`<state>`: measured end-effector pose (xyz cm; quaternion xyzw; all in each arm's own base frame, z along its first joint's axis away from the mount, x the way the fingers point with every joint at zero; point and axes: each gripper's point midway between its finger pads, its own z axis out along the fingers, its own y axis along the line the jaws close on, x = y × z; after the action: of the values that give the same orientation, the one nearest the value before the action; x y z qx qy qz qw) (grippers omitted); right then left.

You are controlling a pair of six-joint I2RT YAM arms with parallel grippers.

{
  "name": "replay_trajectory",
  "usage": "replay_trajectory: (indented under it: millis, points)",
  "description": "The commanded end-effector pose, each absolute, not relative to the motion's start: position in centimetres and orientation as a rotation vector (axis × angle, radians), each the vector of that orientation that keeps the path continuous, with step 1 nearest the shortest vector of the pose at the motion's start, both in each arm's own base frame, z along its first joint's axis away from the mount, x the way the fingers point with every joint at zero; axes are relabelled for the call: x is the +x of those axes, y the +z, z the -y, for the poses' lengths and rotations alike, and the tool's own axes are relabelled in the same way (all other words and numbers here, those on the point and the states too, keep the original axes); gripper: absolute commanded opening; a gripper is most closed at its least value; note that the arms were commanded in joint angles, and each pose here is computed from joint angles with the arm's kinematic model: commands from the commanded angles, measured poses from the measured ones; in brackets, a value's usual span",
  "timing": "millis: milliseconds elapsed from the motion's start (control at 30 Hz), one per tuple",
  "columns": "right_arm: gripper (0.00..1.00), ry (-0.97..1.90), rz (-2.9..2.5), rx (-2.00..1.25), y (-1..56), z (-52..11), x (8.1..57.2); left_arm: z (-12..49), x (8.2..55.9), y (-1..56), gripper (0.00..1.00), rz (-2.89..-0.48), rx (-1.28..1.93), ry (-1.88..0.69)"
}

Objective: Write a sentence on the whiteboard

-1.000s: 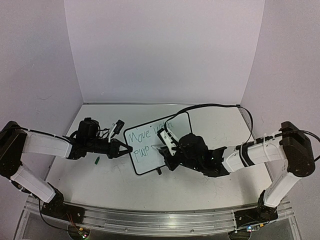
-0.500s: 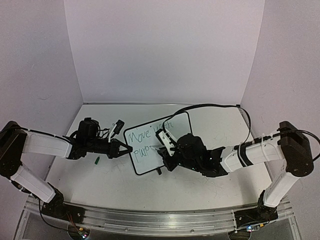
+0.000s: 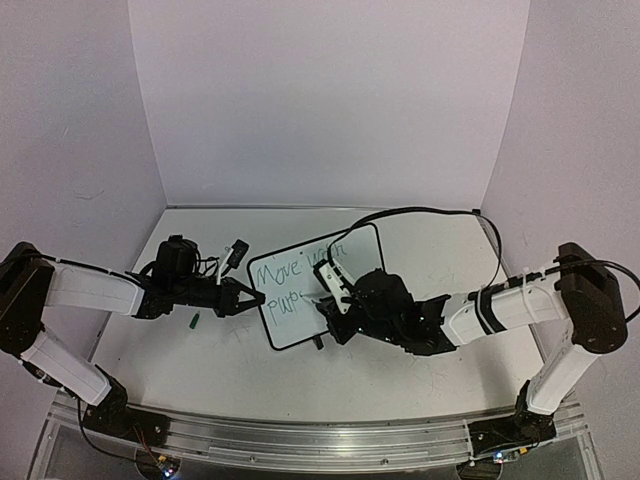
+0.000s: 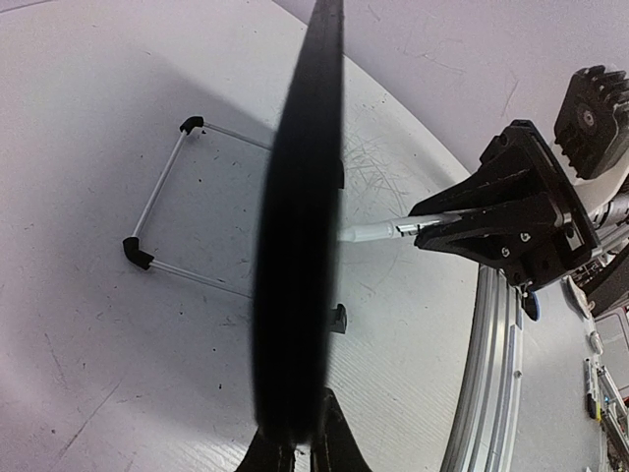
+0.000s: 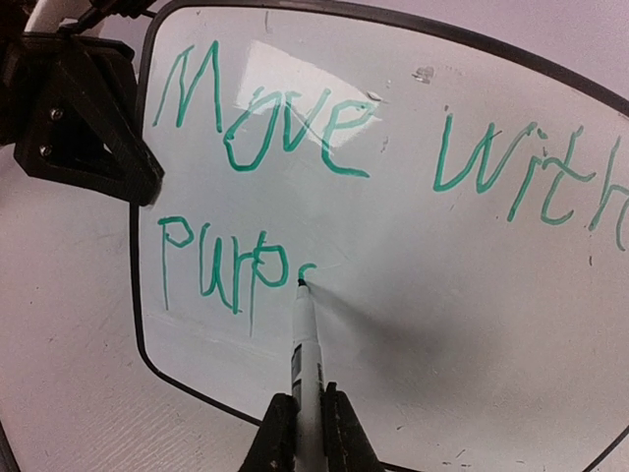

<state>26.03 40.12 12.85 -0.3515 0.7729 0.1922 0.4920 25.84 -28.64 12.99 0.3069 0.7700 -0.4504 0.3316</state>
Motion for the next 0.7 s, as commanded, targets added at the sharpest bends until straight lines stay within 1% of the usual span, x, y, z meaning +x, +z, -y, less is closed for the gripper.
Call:
replay_trajectory:
  millis: [0,233,667]
  points:
    - [0.0,0.468,-1.887,-0.843,12.7,-39.7,25.9,28.5,26.7,13.4,0.0,-1.995,0.817,-1.103]
    - [0.0,0.432,-1.904,-0.823,12.2,-39.1,26.2,28.5,26.7,13.4,0.0,-1.995,0.816,-1.101]
    - [0.0,0.407,-1.875,-0.708,14.4,-38.3,28.2,28.5,26.7,13.5,0.0,-1.993,0.817,-1.102]
